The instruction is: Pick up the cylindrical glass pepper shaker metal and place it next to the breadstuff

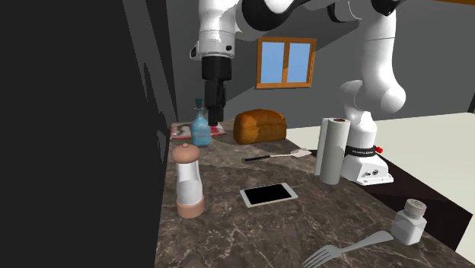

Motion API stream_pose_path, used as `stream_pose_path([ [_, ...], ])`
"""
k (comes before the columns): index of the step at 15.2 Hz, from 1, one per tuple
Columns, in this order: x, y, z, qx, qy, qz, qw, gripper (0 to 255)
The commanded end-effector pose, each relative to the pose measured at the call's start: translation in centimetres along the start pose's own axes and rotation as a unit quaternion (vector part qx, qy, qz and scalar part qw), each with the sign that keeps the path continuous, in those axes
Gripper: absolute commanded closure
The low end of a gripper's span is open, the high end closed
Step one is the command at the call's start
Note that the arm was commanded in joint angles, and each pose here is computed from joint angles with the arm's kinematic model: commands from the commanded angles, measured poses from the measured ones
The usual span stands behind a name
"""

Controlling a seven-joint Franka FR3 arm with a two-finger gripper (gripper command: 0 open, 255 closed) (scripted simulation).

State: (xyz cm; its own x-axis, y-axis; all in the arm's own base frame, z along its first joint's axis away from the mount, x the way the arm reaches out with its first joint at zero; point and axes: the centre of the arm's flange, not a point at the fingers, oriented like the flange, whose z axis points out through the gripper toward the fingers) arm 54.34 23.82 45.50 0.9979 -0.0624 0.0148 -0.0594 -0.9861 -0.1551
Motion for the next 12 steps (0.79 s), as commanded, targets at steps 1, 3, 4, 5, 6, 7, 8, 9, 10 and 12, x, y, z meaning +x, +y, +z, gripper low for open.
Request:
stream_pose_path([
  [1, 1.4, -1.7, 0.9, 0.002, 0.003, -0.003, 1.0000, 0],
  [3, 3.0, -3.4, 2.0, 0.004, 0.006, -0.007, 0.9999, 0],
  [4, 3.7, -4.3, 2.5, 0.005, 0.008, -0.009, 0.9999, 0],
  [5, 4.5, -5.2, 3.0, 0.006, 0.009, -0.011, 0.9999, 0],
  [6, 4.5, -5.2, 3.0, 0.006, 0.009, -0.011, 0.9999, 0],
  [7, 4.5, -5.2, 3.6, 0.006, 0.009, -0.011, 0.9999, 0],
  [8, 4.5, -5.2, 4.1, 0.006, 0.009, -0.011, 0.9999, 0],
  [9, 4.5, -5.2, 4.6, 0.006, 0.009, -0.011, 0.9999, 0],
  [10, 4.5, -5.2, 5.2, 0.006, 0.009, -0.011, 0.9999, 0],
  [12, 4.6, -5.3, 6.2, 0.006, 0.009, -0.011, 0.9999, 0],
])
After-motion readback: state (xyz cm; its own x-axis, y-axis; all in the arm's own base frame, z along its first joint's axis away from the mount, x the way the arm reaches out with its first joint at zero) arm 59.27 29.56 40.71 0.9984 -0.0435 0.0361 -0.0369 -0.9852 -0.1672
